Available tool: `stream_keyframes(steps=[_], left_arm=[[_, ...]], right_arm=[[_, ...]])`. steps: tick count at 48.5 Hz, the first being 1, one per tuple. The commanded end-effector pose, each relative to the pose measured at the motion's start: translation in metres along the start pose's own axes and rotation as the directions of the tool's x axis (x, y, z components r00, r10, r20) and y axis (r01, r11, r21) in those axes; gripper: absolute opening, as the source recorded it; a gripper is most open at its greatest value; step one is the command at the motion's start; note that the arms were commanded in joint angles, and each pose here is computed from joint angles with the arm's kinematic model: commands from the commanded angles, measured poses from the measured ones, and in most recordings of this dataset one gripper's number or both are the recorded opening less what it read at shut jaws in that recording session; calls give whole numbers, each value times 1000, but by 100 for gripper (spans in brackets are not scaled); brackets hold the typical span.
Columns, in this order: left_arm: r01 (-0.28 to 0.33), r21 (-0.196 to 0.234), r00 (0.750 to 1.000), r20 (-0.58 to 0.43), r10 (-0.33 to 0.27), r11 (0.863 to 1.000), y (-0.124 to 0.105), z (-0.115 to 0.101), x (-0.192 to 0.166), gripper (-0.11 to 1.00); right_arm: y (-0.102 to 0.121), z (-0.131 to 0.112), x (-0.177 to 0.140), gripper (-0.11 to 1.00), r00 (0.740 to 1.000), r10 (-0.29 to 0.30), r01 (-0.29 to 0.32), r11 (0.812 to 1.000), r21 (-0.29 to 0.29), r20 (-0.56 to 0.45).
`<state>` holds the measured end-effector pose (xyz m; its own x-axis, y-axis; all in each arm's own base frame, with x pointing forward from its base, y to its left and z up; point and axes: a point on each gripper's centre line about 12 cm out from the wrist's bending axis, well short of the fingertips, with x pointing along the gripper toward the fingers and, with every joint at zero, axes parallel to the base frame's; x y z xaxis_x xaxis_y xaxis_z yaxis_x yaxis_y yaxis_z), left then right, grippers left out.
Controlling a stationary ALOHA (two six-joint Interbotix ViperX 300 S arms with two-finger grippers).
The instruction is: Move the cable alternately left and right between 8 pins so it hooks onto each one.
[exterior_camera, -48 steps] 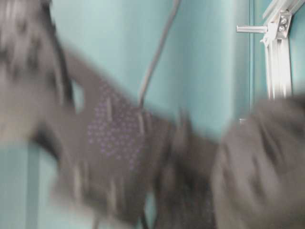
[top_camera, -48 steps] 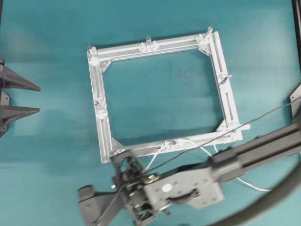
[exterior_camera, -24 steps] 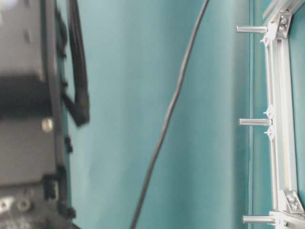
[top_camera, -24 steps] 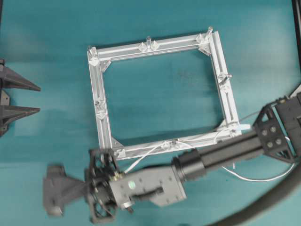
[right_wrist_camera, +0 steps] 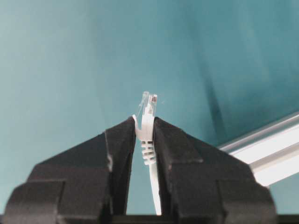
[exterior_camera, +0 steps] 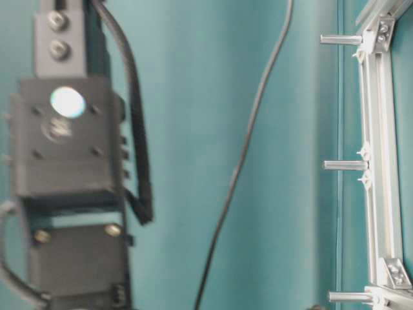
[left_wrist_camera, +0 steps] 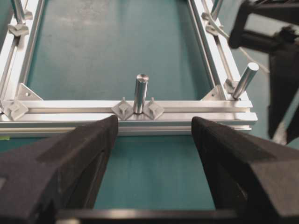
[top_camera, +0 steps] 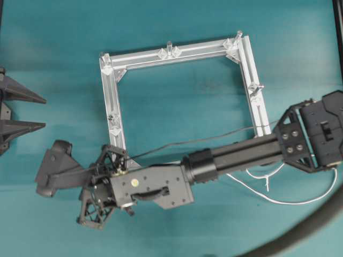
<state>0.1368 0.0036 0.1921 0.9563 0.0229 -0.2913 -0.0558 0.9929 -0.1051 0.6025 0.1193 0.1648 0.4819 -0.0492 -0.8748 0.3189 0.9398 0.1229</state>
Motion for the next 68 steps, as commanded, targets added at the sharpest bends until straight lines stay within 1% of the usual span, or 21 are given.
stream_keyframes(steps=[1, 5, 8, 12, 15, 19, 22, 30, 37, 45, 55, 60, 68], left_arm=[[3, 1, 1000, 9, -3, 1000, -1, 5, 0, 74], [3, 1, 1000, 9, -3, 1000, -1, 5, 0, 74], [3, 1, 1000, 9, -3, 1000, -1, 5, 0, 74], [3, 1, 1000, 7, -3, 1000, -1, 5, 0, 74], [3, 1, 1000, 9, -3, 1000, -1, 5, 0, 74], [3, 1, 1000, 9, -3, 1000, -1, 5, 0, 74], [3, 1, 1000, 9, -3, 1000, -1, 5, 0, 74], [3, 1, 1000, 7, -3, 1000, -1, 5, 0, 74], [3, 1, 1000, 9, -3, 1000, -1, 5, 0, 74], [3, 1, 1000, 9, -3, 1000, -1, 5, 0, 74], [3, 1, 1000, 9, -3, 1000, -1, 5, 0, 74], [3, 1, 1000, 7, -3, 1000, -1, 5, 0, 74], [3, 1, 1000, 9, -3, 1000, -1, 5, 0, 74]], right_arm=[[-2, 20, -22, 16, 998, 27, -30, 999, 43, 61], [-9, 26, -21, 16, 996, 25, -32, 995, 98, 80], [-13, 29, -21, 16, 996, 10, -22, 991, 133, 93], [-21, 28, -19, 16, 994, -55, 40, 986, 159, 91], [-28, 30, -24, 16, 990, -107, 88, 979, 183, 96], [-30, 29, -27, 16, 986, -136, 113, 970, 215, 97], [-33, 29, -28, 16, 984, -150, 125, 967, 224, 98], [-42, 24, -29, 16, 984, -157, 133, 963, 233, 89], [-57, 20, -33, 16, 983, -157, 124, 948, 294, 93], [-74, 11, -43, 16, 983, -158, 122, 943, 311, 93], [-100, -2, -55, 16, 981, -185, 151, 919, 365, 60], [-110, -9, -58, 16, 981, -183, 146, 910, 387, 60], [-132, -10, -53, 16, 980, -191, 154, 900, 408, 52]])
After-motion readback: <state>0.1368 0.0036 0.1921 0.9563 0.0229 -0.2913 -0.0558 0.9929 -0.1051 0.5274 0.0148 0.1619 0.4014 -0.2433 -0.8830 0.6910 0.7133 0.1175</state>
